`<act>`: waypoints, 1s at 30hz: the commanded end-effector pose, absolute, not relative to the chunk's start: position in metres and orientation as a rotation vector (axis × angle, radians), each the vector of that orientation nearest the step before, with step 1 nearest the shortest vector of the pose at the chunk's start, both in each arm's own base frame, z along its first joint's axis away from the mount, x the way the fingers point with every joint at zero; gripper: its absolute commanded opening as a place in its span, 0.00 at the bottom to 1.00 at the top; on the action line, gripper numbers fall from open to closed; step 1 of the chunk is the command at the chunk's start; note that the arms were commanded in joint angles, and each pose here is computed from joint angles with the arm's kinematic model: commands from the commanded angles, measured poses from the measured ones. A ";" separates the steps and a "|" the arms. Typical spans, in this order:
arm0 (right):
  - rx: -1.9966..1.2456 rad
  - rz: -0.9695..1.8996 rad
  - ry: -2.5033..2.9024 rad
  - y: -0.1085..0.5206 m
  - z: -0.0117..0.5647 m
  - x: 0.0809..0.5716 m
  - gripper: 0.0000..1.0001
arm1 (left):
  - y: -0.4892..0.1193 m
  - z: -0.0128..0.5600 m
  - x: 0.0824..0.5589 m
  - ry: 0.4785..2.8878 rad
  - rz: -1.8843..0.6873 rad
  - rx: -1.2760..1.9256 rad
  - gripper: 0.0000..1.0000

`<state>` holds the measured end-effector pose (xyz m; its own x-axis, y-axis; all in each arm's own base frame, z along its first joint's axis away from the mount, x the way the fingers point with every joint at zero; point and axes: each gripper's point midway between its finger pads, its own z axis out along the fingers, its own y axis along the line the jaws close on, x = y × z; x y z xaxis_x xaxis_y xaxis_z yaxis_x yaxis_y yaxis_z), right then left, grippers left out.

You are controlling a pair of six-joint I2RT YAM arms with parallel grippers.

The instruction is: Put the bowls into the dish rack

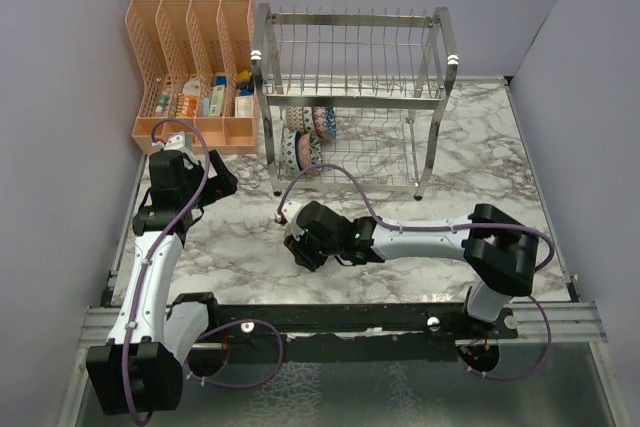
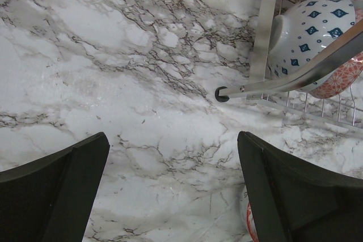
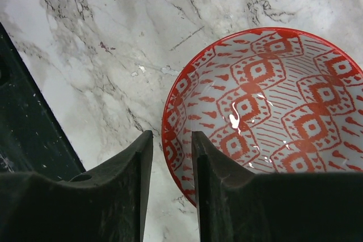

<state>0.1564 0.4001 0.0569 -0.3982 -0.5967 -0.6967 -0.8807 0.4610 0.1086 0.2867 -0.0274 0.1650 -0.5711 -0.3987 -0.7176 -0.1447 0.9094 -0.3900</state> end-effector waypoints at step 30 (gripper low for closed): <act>-0.938 0.773 2.038 0.394 0.139 0.182 0.01 | -0.028 0.171 0.287 2.147 -0.375 -0.373 0.99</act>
<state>0.1705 0.3927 0.0999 -0.4264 -0.4863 -0.7627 -0.8197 0.5644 0.0983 0.2866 -0.0273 0.1653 -0.5701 -0.3988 -0.7183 -0.1446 0.9093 -0.3901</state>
